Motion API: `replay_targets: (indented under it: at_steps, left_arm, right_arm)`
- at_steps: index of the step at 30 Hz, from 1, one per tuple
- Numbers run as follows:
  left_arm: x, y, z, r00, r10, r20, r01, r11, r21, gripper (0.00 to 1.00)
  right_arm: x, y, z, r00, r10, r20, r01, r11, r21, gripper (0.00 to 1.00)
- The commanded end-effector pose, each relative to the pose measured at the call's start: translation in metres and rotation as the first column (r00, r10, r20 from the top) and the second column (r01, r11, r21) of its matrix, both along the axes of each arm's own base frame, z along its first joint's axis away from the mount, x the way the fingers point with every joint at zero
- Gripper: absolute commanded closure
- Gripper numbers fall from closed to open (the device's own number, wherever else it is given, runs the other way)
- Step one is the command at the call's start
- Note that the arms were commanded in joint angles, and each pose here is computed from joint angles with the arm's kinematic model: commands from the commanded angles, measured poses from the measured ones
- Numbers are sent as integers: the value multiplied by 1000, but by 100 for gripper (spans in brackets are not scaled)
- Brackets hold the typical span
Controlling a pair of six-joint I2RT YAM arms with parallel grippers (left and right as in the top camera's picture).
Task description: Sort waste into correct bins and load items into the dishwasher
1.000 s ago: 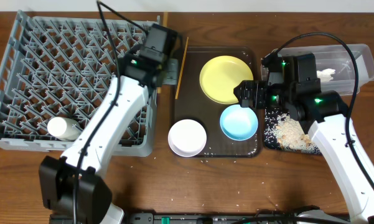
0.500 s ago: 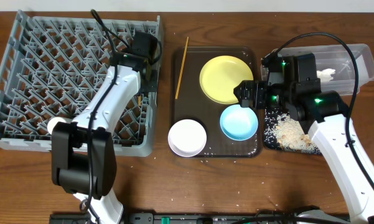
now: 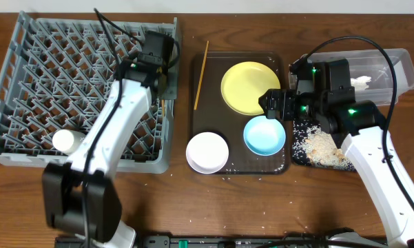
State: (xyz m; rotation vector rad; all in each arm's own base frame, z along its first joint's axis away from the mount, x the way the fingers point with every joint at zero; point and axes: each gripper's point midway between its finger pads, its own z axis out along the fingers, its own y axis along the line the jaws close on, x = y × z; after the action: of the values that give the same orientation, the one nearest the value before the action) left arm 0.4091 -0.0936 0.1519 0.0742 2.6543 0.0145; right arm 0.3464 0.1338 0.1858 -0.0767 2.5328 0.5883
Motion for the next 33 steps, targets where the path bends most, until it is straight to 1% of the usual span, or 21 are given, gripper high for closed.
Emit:
replay_targets:
  at_steps: [1,3,5,7,8,9,11,13,14,17,23,27,28,29,33]
  left_arm:
    - [-3,-49,18,991,-125,52,131,983,-127,74]
    - [2,-68,18,982,-168,87,178,976,-125,73]
    - [11,-84,12,974,-192,121,205,973,-105,68]
    - [21,-89,2,973,-185,139,194,979,-58,66]
    - [26,-89,-5,974,-176,145,182,983,-28,63]
    - [33,-89,-13,974,-167,150,170,985,-4,56]
    - [45,-92,-34,976,-161,150,160,987,15,56]
    - [52,-95,-52,976,-161,143,161,987,18,56]
    - [59,-98,-72,974,-187,131,183,982,38,56]
    - [65,-100,-98,972,-206,112,201,978,56,56]
    - [63,-98,-142,978,-204,45,201,977,79,57]
    - [58,-96,-160,979,-202,4,201,976,86,57]
    - [57,-95,-162,980,-200,-2,200,976,87,60]
    - [56,-95,-163,981,-196,-6,195,977,85,61]
    - [52,-103,-165,979,-204,-20,204,978,33,73]
  right_arm:
    - [-1,5,5,1000,11,7,-11,1000,14,1]
    - [-1,5,5,1000,11,7,-11,1000,14,1]
    - [-1,5,5,1000,11,7,-11,1000,14,1]
    - [-1,5,5,1000,11,7,-11,1000,14,1]
    - [-1,5,5,1000,11,7,-11,1000,14,1]
    - [-1,5,5,1000,11,7,-11,1000,14,1]
    - [-1,5,5,1000,11,7,-11,1000,14,1]
    - [-1,5,5,1000,11,7,-11,1000,14,1]
    - [-1,5,5,1000,11,7,-11,1000,14,1]
    - [-1,5,5,1000,11,7,-11,1000,14,1]
    - [-1,5,5,1000,11,7,-11,1000,14,1]
    - [-1,5,5,1000,11,7,-11,1000,14,1]
    - [-1,5,5,1000,11,7,-11,1000,14,1]
    - [-1,5,5,1000,11,7,-11,1000,14,1]
    - [-1,5,5,1000,11,7,-11,1000,14,1]
